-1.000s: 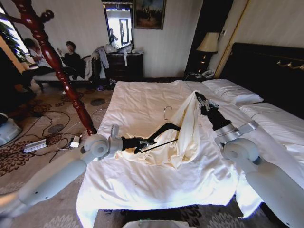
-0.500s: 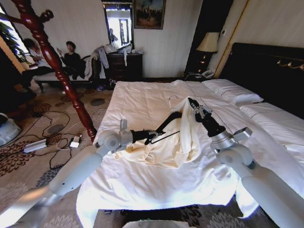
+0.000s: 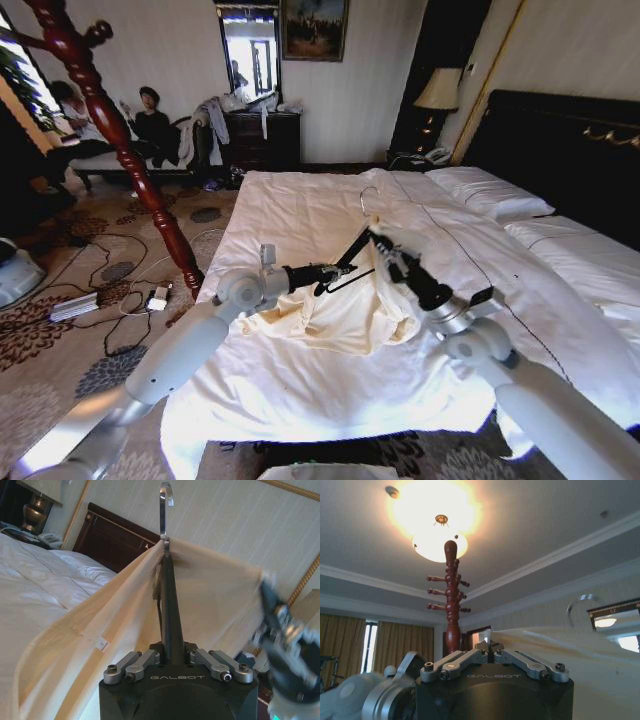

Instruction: Pick up the clothes from the bed and hang them on the clothes hanger.

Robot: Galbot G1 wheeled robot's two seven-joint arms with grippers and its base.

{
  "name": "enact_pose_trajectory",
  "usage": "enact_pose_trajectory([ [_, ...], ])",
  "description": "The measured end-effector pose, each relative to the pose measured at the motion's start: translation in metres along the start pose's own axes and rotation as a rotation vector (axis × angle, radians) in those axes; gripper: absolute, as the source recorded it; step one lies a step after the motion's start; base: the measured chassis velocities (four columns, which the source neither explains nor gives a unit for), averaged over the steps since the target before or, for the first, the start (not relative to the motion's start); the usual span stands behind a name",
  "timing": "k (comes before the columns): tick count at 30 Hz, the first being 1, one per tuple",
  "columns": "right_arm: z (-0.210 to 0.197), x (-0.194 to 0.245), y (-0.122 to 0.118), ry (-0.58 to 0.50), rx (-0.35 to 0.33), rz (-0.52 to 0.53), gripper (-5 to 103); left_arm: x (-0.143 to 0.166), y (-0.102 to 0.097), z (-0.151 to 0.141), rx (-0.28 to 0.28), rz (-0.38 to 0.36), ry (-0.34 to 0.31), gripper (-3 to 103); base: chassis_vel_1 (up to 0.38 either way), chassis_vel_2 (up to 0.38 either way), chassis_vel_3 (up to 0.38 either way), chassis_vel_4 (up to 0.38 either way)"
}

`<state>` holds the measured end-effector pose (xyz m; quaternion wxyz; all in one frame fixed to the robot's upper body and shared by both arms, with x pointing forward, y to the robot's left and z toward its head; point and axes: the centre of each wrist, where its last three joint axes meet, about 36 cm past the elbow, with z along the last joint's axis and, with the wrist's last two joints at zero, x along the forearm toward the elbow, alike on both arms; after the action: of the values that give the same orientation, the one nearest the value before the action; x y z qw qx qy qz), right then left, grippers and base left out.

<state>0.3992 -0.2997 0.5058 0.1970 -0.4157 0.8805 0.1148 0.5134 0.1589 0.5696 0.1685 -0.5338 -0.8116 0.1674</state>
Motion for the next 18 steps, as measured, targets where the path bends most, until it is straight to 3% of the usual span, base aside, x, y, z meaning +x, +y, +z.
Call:
enact_pose_trajectory([
  [10, 0.026, 0.008, 0.004, 0.055, -0.029, -0.003, -3, 0.010, -0.006, -0.018, -0.028, 0.002, -0.029, 19, 0.000, 0.000, 0.000, 0.000],
  [15, 0.033, 0.015, 0.003, 0.122, -0.056, -0.078, 18, 0.017, -0.010, -0.026, -0.056, -0.002, -0.031, 19, 0.000, 0.000, 0.000, 0.000],
  [18, 0.031, 0.018, -0.002, 0.132, -0.064, -0.219, 33, 0.021, -0.012, -0.029, -0.068, -0.004, -0.030, 19, 0.000, 0.000, 0.000, 0.000],
])
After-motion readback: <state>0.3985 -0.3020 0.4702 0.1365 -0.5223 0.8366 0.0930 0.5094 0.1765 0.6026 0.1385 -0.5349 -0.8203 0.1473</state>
